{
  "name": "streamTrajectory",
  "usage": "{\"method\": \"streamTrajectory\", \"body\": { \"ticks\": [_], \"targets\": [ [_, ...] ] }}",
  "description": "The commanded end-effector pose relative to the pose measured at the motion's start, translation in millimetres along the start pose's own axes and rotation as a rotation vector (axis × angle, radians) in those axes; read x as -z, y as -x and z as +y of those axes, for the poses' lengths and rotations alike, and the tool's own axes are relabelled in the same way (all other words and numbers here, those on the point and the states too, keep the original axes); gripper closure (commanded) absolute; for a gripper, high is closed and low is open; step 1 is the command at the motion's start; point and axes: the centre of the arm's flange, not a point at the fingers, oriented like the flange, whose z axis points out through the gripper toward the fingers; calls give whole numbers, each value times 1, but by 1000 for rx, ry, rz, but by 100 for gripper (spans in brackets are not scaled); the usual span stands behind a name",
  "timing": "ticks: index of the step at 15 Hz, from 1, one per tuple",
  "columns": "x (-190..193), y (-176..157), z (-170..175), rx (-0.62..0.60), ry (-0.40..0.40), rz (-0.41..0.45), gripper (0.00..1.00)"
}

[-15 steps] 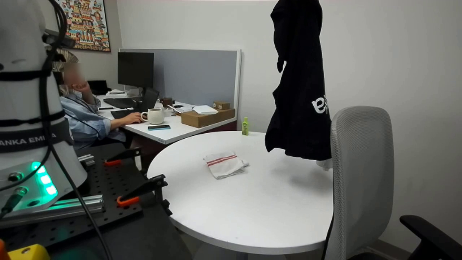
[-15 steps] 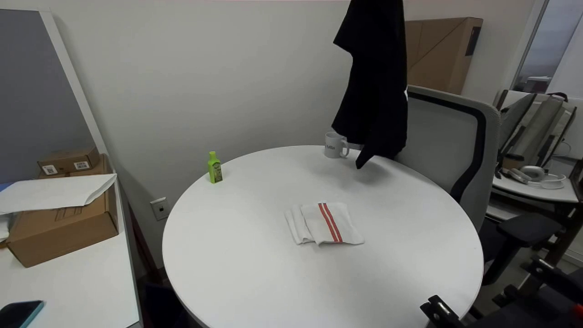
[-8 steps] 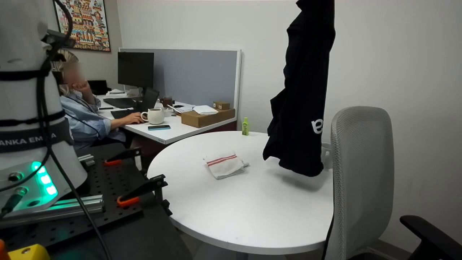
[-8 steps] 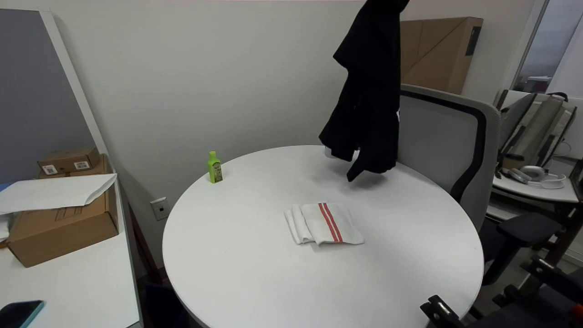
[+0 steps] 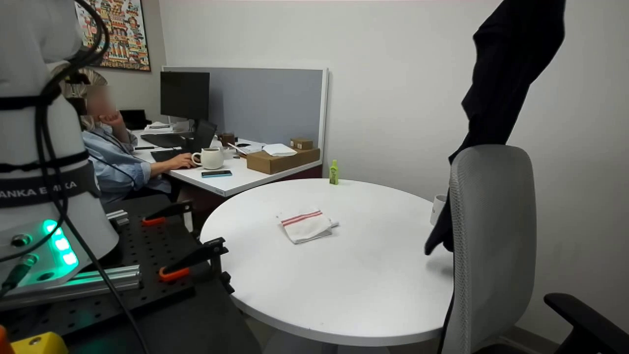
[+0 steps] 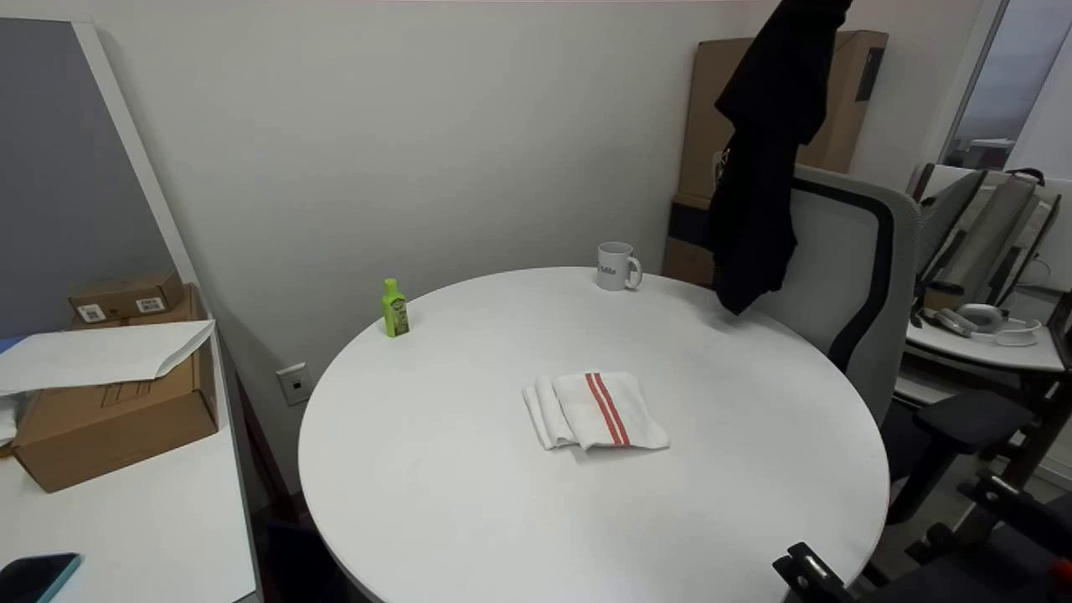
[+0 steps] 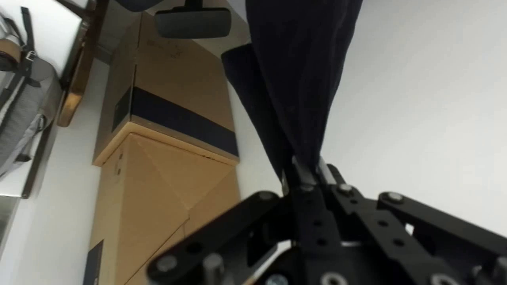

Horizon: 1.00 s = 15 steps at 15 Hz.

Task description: Place the black shirt on the backrest of the grey chair

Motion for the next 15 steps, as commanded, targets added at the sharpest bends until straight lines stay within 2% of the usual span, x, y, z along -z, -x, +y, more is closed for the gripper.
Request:
{"method": "streamTrajectory", "body": {
  "ticks": [1,2,3,5,9,12,13,15],
  "targets": [
    [22,-57,59,-65,30,36,99],
    [27,-59,75,-86,43,44,99],
    [27,-61,94,-119,56,41,72],
    [26,-63,121,-166,77,38,66],
    [24,-62,158,-208,101,49,36],
    [31,-63,158,-193,96,69,14],
    [36,-62,148,-170,76,71,6],
    [44,-55,116,-108,30,74,0]
  ]
}}
